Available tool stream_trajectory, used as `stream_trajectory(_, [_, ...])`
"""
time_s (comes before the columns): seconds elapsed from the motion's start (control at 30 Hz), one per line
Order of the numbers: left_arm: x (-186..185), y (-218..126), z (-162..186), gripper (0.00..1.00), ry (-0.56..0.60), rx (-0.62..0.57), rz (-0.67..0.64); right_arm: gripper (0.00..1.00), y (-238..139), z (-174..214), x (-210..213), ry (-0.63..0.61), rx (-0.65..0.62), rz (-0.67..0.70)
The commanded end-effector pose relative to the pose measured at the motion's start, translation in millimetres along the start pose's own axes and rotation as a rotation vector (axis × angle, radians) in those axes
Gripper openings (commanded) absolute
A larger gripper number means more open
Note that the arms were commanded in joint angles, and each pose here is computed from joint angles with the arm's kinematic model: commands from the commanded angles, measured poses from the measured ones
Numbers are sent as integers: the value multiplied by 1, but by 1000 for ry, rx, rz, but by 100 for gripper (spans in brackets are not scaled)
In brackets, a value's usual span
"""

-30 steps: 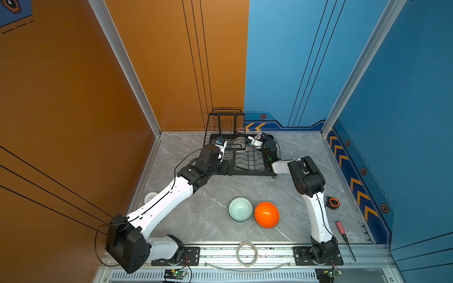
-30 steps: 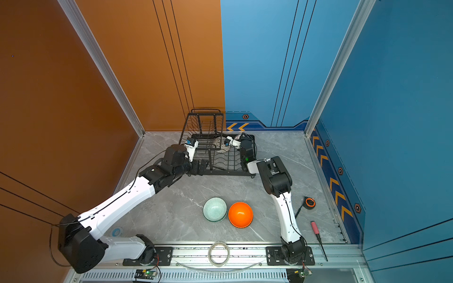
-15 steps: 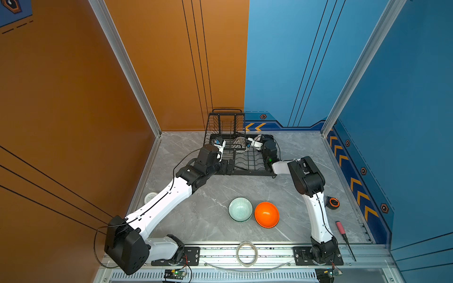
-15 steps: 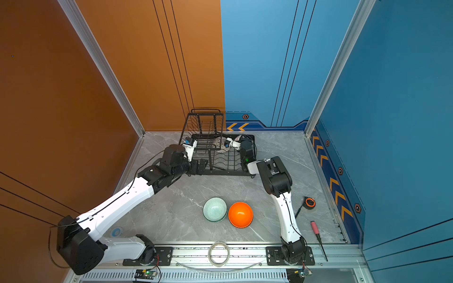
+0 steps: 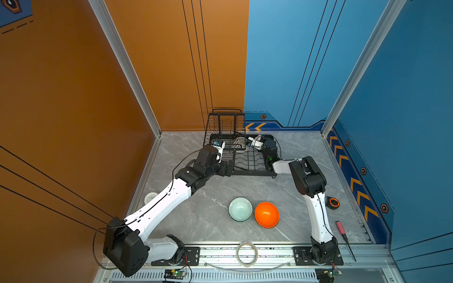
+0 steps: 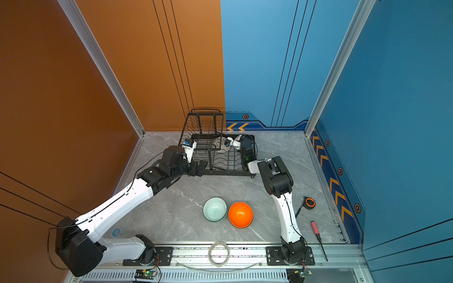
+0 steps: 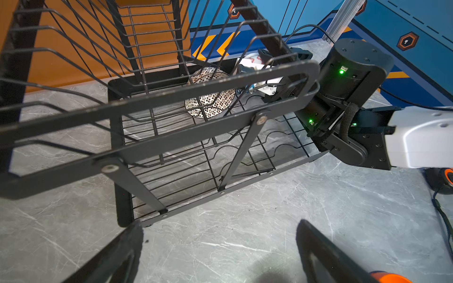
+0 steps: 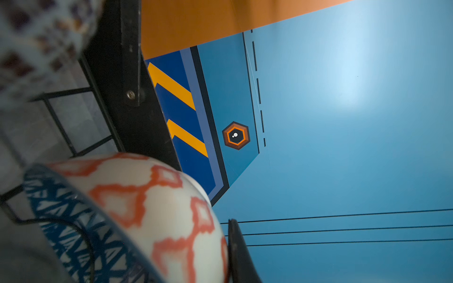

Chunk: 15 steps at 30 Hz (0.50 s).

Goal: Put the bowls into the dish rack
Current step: 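Lower the blue bowl upright into the rack with the right gripper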

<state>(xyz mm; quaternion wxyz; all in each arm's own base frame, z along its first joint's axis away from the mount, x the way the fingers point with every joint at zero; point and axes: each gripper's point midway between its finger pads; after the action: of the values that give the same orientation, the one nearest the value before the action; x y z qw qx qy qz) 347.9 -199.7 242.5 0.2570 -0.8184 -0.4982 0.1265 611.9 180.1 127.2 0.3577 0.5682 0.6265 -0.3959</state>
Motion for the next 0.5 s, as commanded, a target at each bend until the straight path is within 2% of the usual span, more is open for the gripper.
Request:
stream_trajectory(0.0, [1, -5, -5, 98, -17, -30, 13, 18, -7, -12, -5, 36, -14, -36])
stream_trajectory(0.37, [0, -6, -5, 98, -20, -30, 23, 33, -10, -14, -16, 64, -7, -37])
stream_trajectory(0.47, [0, -7, -5, 98, -20, -32, 22, 34, -11, -15, -19, 66, -10, -35])
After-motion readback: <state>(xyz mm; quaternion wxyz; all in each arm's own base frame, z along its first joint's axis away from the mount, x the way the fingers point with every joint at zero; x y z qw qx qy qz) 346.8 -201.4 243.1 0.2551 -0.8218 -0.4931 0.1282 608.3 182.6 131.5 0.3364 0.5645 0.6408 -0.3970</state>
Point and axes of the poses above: each gripper's point midway between its finger pads, its own y axis out along the fingers, its own x axis along the line the jaws close on, z = x × y, and after that the axes turned 12 degrees about y, right-handed
